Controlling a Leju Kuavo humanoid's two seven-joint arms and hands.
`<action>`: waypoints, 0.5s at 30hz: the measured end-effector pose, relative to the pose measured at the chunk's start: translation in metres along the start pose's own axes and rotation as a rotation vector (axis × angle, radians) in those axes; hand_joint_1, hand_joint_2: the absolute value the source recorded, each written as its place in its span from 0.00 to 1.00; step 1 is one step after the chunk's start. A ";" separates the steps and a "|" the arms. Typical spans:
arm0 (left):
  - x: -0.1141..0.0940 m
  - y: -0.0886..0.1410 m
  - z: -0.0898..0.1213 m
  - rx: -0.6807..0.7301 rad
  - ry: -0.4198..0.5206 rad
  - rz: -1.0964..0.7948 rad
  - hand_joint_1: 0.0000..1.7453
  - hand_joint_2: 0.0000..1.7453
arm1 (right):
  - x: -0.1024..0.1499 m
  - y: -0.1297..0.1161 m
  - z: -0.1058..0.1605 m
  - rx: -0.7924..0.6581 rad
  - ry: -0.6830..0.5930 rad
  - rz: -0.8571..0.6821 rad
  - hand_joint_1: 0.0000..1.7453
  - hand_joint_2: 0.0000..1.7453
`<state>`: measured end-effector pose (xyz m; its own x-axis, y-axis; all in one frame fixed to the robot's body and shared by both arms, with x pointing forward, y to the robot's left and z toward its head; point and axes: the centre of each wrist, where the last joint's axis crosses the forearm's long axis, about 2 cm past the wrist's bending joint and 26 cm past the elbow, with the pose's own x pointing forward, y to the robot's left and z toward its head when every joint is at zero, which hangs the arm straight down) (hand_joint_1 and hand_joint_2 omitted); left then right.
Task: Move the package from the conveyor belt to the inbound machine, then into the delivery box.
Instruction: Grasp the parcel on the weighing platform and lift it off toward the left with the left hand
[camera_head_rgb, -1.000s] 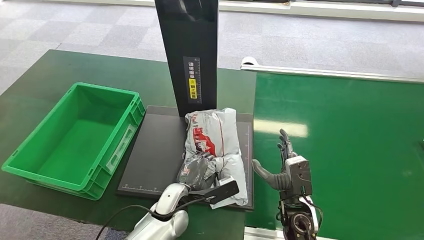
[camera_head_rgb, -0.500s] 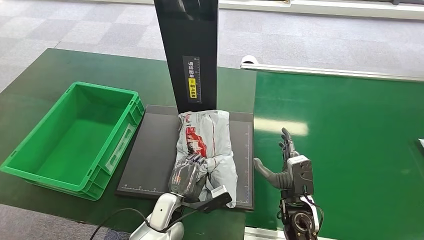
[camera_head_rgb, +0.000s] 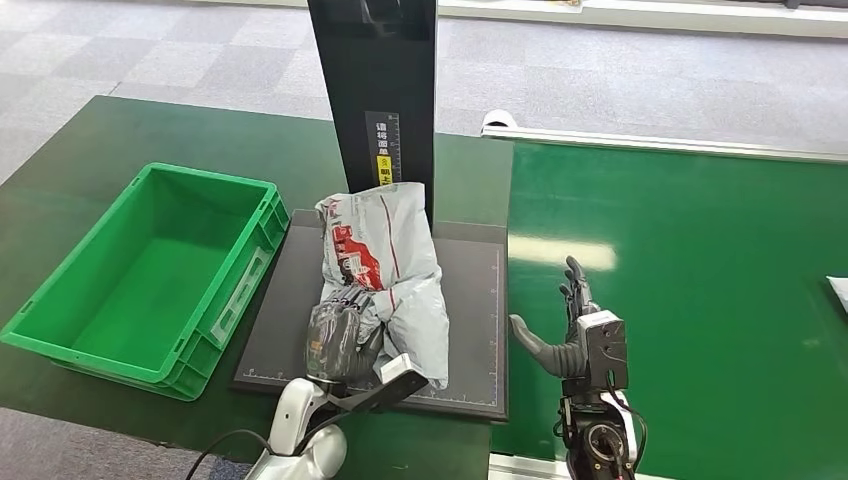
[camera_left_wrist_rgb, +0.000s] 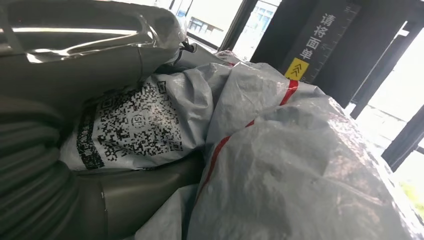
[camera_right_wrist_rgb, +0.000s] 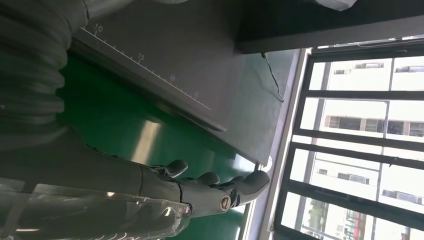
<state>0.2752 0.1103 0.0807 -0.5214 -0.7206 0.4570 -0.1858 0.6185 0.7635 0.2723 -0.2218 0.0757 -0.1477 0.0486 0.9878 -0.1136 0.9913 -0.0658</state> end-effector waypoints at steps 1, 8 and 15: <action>0.000 0.001 0.000 0.003 0.003 0.000 1.00 1.00 | 0.000 0.000 0.000 0.000 0.000 0.000 0.00 1.00; -0.002 0.002 0.001 0.014 0.016 -0.001 1.00 1.00 | 0.000 0.000 -0.001 0.001 0.002 0.001 0.00 1.00; -0.004 0.003 0.002 0.016 0.027 -0.001 1.00 0.50 | -0.001 0.000 -0.001 0.002 0.002 0.002 0.00 1.00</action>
<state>0.2754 0.1156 0.0800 -0.4984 -0.7295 0.4684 -0.2001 0.6225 0.7566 0.2733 -0.2221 0.0752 -0.1457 0.0509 0.9880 -0.1152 0.9910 -0.0680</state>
